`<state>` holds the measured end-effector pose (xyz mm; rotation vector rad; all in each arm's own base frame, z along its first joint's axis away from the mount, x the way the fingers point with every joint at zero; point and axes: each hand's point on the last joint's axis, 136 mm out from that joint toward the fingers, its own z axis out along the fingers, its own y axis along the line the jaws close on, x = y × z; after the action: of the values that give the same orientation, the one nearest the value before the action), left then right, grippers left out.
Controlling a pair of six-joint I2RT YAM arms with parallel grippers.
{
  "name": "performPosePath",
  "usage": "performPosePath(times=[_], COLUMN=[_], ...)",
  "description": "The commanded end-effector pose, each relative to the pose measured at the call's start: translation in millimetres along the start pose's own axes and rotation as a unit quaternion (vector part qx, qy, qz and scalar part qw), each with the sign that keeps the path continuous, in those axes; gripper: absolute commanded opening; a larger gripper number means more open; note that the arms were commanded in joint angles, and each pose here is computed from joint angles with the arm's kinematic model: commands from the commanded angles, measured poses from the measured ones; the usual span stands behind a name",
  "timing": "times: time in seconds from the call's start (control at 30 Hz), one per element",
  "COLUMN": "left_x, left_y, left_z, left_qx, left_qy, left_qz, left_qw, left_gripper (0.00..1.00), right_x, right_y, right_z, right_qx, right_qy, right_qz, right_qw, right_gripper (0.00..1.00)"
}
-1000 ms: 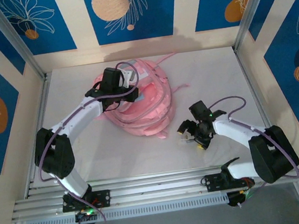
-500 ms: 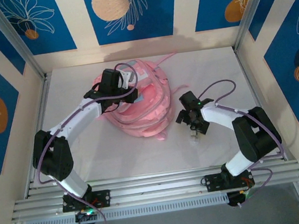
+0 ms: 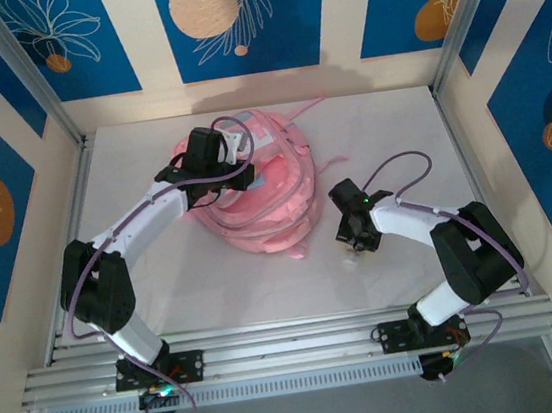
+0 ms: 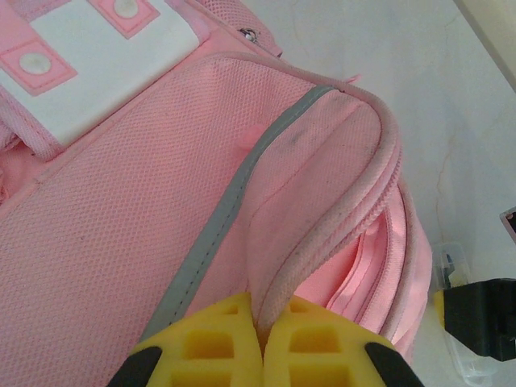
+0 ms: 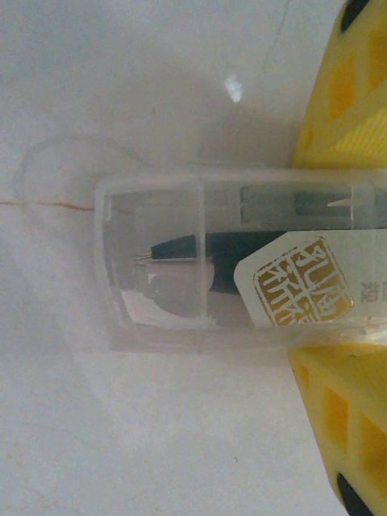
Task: Pack the student bag
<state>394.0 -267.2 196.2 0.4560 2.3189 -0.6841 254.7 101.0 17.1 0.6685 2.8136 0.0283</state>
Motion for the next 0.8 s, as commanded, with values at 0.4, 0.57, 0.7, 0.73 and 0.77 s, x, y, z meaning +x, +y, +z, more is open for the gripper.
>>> performPosePath(times=[0.4, 0.57, 0.7, 0.73, 0.77], left_x=[-14, -30, -43, -45, -47], left_y=[-39, -66, -82, -85, -86], left_z=[-7, -11, -18, -19, -21], left_qx=[0.075, 0.119, 0.151, 0.156, 0.159], left_qy=[-0.022, -0.04, -0.065, -0.069, -0.073], left_qz=[-0.027, -0.031, -0.048, -0.051, -0.052], left_qw=[0.997, 0.992, 0.985, 0.984, 0.983], left_gripper=[0.0, 0.0, 0.0, 0.0, 0.0], right_x=[-16, -27, -43, -46, -50], right_y=[32, 76, 119, 128, 138], right_z=[-81, -123, -148, -151, -155], right_qx=[-0.108, -0.22, -0.31, -0.329, -0.35], right_qy=[-0.016, -0.031, -0.056, -0.06, -0.061], right_qz=[-0.057, -0.059, -0.046, -0.042, -0.037], right_qw=[0.992, 0.973, 0.948, 0.942, 0.934], right_gripper=[0.39, 0.4, 0.4, 0.4, 0.4])
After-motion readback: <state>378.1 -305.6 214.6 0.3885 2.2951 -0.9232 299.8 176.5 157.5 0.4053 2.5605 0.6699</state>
